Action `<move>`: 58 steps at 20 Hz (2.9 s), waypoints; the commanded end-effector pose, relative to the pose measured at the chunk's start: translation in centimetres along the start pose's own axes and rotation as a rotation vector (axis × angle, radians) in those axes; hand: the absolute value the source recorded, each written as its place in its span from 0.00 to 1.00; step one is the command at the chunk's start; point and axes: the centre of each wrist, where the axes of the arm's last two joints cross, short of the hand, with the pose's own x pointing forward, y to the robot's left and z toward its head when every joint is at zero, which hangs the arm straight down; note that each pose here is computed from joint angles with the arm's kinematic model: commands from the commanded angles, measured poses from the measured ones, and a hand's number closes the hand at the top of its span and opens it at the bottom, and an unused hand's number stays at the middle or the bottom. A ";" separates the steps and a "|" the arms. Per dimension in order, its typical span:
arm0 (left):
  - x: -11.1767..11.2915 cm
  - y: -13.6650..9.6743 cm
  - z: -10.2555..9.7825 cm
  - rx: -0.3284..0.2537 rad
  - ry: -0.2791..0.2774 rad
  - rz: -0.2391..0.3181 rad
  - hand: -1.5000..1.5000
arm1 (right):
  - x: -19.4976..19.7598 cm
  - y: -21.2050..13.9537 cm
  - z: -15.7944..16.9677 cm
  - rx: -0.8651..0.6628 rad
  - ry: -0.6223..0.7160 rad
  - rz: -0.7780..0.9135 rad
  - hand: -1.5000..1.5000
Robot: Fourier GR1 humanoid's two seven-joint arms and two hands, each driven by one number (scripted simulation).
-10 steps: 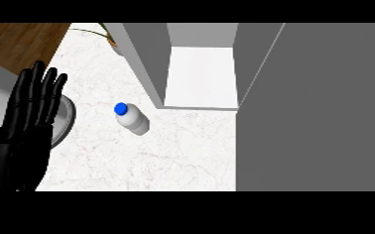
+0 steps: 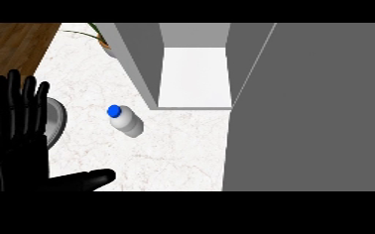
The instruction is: Pick up the bottled water, place it into the cabinet and close the cabinet
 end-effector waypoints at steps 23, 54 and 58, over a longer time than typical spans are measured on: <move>0.7 -3.2 2.5 0.088 0.222 -0.037 0.00 | 7.9 5.0 2.4 0.074 0.035 -0.076 0.00; -18.4 3.4 5.5 0.156 0.472 -0.027 0.00 | 9.0 6.5 2.3 0.067 0.032 -0.064 0.00; -20.1 2.8 4.5 0.140 0.468 -0.008 0.00 | 6.9 5.6 1.9 0.055 0.046 -0.067 0.00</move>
